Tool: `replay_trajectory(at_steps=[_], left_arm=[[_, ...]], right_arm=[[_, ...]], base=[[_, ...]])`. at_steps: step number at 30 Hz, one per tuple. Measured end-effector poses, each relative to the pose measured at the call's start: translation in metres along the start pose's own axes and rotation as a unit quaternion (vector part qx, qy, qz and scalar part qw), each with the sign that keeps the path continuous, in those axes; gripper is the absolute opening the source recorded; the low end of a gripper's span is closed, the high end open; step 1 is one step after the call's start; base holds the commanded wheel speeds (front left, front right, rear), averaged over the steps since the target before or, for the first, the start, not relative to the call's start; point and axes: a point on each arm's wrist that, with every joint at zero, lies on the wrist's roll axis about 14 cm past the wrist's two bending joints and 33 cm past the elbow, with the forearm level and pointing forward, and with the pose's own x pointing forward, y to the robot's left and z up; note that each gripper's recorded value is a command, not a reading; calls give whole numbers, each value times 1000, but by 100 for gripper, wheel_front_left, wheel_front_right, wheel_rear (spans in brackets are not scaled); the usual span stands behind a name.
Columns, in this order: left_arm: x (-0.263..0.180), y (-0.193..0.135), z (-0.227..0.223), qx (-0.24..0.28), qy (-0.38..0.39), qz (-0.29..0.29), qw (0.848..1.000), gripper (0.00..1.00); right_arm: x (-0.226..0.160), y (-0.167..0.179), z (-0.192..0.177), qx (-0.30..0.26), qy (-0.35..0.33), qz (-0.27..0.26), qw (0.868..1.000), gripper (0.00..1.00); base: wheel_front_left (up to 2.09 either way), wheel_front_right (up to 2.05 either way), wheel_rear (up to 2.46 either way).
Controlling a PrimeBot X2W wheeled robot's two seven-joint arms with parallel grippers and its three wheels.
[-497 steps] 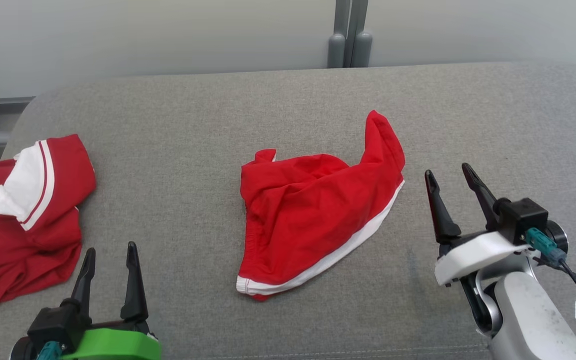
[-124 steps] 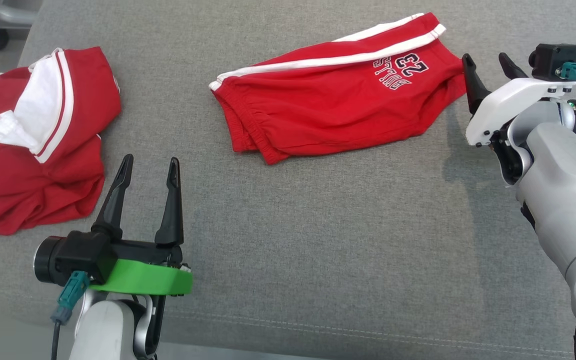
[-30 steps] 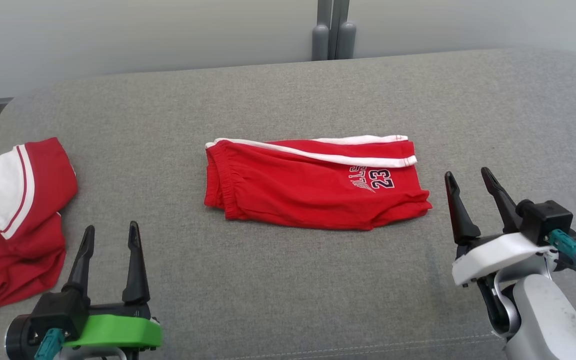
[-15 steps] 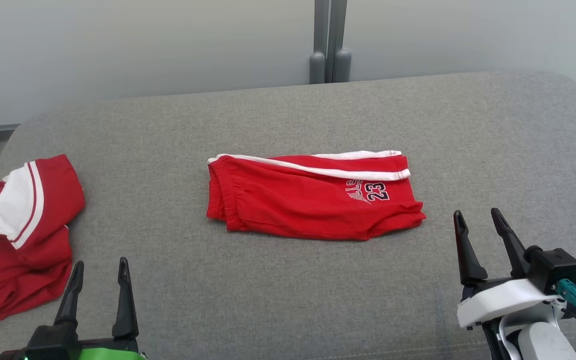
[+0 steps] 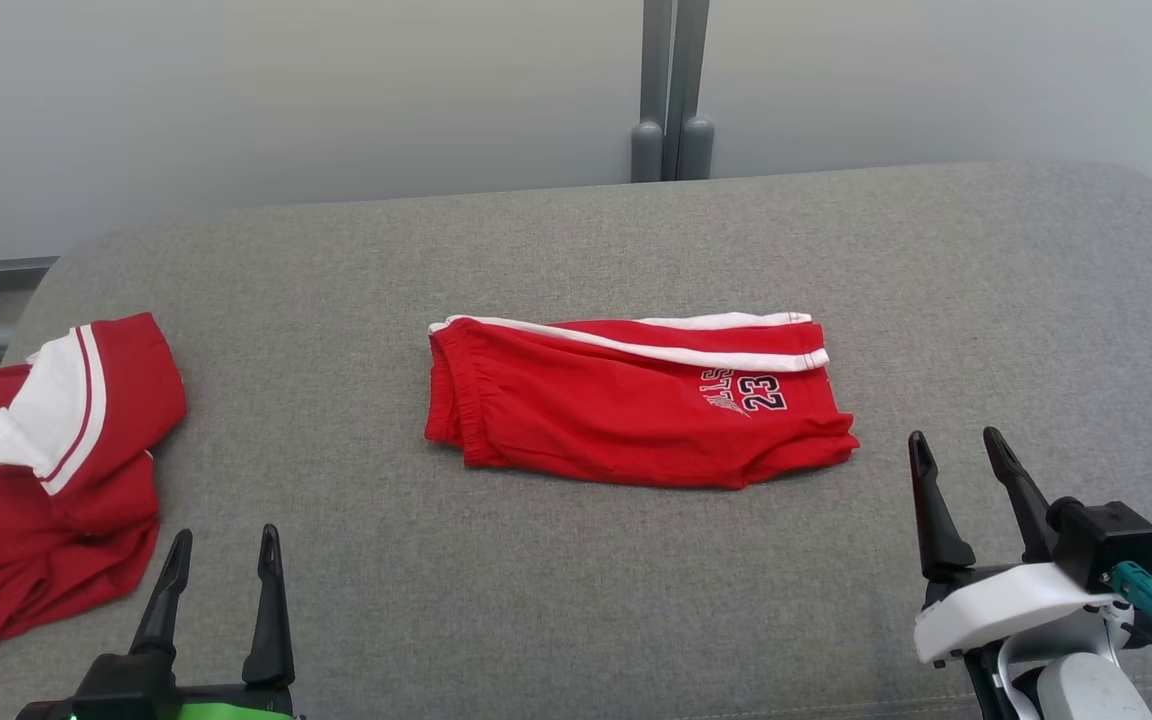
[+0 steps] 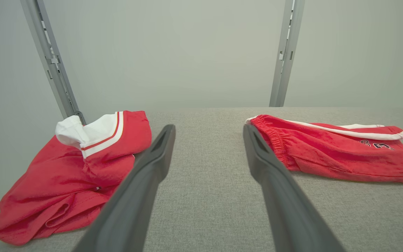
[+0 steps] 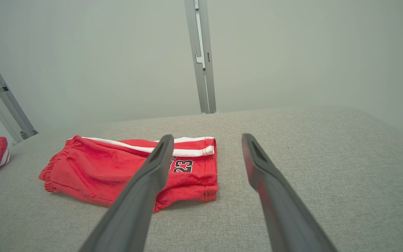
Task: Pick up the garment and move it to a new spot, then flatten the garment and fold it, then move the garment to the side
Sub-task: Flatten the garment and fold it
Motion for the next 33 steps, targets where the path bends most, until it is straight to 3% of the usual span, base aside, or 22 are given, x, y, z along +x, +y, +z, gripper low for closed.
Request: replay_trajectory(at_steps=[25, 33], left_arm=[[0, 1, -7, 3, 12, -1, 1000, 100], [1, 1, -9, 1, 15, -1, 1000, 100]], right_arm=[[1, 0, -8, -1, 16, -3, 1000, 100], [10, -1, -22, -4, 59, 2, 998, 100]], base=[[0, 0, 0], [0, 0, 0]])
